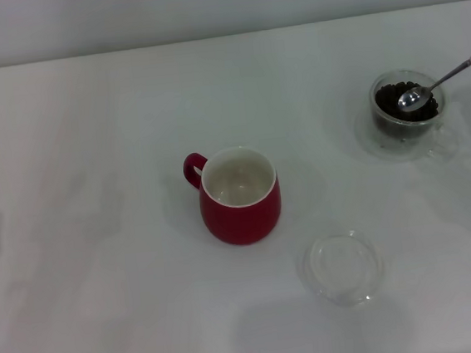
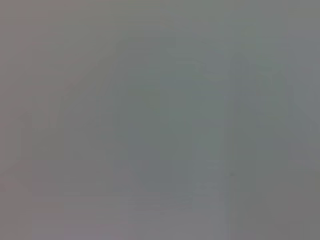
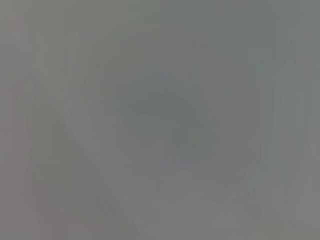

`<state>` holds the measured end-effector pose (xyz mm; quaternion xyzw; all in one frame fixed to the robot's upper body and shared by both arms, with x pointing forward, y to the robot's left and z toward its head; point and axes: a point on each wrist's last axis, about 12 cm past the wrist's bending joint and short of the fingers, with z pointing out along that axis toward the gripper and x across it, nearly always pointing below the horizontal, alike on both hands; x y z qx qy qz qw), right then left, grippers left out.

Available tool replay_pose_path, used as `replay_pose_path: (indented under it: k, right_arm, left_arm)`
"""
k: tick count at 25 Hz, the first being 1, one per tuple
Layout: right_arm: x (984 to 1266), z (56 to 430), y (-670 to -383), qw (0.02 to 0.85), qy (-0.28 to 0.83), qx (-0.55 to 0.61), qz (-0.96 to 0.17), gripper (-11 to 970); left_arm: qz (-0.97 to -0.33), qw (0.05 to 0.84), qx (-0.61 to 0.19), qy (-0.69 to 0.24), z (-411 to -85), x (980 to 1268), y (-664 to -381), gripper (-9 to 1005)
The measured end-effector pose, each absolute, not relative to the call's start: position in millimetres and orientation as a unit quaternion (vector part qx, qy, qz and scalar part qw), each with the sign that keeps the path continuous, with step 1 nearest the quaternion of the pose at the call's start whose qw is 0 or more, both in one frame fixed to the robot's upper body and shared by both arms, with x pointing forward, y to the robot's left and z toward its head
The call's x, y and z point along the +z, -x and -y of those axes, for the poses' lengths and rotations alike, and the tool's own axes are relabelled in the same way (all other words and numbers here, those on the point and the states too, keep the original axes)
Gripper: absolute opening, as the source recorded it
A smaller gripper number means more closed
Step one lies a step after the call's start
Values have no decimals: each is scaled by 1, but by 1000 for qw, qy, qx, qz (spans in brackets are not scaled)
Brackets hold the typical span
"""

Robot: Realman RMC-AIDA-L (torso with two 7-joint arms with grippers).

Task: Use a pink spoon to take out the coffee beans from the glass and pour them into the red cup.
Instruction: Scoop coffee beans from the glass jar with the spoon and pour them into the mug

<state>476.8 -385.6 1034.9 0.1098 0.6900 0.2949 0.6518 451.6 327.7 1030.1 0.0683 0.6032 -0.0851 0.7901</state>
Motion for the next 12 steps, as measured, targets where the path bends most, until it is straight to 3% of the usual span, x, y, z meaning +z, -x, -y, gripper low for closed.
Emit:
replay_pose_path:
  k: [12]
  right_arm:
    - [1030, 386, -477, 636, -135, 304, -697, 146]
  left_arm:
    - [-604, 790, -79, -68, -330, 1031, -453, 453]
